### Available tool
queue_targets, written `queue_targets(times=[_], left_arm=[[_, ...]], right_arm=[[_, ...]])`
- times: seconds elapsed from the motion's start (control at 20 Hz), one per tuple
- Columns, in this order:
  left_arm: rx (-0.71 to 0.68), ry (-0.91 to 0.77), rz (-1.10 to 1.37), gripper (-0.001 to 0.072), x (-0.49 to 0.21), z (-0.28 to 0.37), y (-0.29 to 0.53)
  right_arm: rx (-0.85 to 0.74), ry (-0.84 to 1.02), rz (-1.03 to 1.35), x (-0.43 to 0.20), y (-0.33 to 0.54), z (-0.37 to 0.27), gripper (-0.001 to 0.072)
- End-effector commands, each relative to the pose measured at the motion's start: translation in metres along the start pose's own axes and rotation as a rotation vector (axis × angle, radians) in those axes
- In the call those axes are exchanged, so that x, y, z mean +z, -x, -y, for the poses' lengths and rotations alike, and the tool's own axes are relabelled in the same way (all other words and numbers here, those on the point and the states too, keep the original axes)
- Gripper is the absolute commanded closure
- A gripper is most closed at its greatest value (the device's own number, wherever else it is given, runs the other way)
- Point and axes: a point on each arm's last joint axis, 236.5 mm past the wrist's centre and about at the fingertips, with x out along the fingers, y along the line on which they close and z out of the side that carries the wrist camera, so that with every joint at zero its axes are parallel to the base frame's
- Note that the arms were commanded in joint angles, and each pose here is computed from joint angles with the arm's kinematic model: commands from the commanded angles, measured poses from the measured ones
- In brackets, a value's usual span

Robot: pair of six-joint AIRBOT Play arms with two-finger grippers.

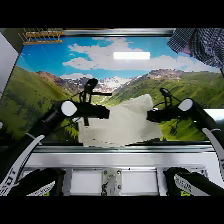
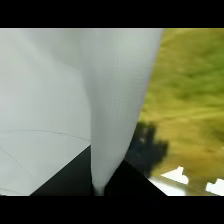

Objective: Fold the clothes and pants, and hang the long-sleeved shirts on hangers.

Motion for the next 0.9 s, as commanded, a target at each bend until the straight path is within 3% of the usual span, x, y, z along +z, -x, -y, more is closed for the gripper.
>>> queue_targets(times=[0.0, 0.4, 0.85], left_arm=[[-0.044, 0.055, -0.006, 0.0701, -0.013, 0.026, -0.052], [-0.137, -0.115, -0.159, 0.0701, -0.040, 0.107, -0.140], [-0.169, -0.139, -0.249, 0.0701, -0.051, 0.129, -0.189]], right_arm=[[-0.188, 0.020, -0.043, -0.023, 0.054, 0.047, 0.0682], [-0.181, 0.112, -0.053, -0.011, 0.105, 0.005, 0.0683], [-0.141, 0.291, -0.036, -0.004, 0.112, -0.065, 0.0683]])
